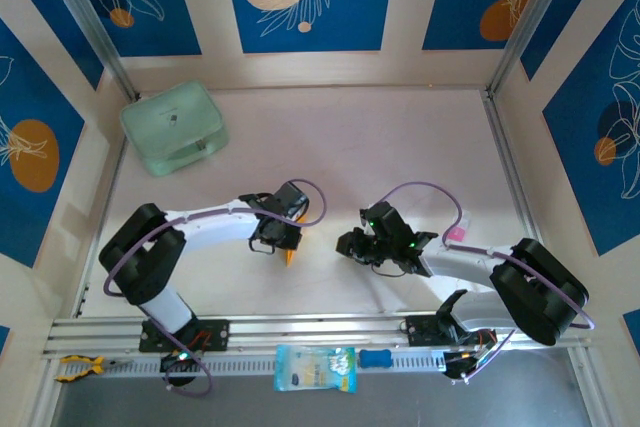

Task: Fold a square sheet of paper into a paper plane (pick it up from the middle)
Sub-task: Move the paper plane to the center of the table.

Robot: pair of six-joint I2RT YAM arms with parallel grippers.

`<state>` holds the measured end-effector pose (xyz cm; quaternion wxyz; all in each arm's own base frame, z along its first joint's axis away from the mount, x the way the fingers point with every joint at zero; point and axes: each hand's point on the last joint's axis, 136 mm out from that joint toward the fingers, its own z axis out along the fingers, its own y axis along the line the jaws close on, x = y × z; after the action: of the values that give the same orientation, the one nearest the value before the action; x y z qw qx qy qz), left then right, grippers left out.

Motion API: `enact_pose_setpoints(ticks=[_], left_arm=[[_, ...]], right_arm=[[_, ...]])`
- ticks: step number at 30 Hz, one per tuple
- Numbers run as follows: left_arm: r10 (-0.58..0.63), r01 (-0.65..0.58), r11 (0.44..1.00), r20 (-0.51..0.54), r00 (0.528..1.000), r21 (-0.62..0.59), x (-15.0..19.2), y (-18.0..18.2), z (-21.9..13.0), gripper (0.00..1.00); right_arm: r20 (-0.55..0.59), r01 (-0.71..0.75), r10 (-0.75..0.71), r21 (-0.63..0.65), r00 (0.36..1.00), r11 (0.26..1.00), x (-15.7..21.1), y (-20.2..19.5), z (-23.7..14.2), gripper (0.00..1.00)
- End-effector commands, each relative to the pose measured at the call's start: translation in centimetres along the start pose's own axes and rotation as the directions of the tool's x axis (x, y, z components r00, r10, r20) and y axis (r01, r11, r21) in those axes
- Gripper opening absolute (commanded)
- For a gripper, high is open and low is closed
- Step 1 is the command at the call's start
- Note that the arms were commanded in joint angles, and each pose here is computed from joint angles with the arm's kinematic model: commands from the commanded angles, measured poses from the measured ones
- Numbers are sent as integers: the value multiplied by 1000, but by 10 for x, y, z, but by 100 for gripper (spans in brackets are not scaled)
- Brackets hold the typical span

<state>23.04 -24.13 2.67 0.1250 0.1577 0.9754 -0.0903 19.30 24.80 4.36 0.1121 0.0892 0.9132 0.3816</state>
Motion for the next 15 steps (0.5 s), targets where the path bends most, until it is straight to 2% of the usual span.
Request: enact_pose_setpoints(ticks=[1, 15], left_arm=[[28, -29, 999, -11, 1000, -33, -1, -1, -1, 18], [40, -43, 996, -41, 998, -73, 1, 0, 4, 19]], right_arm=[[18, 9, -9, -22, 1000, 1000, -2, 6, -4, 21], [25, 6, -6, -25, 1000, 1000, -2, 4, -6, 22]])
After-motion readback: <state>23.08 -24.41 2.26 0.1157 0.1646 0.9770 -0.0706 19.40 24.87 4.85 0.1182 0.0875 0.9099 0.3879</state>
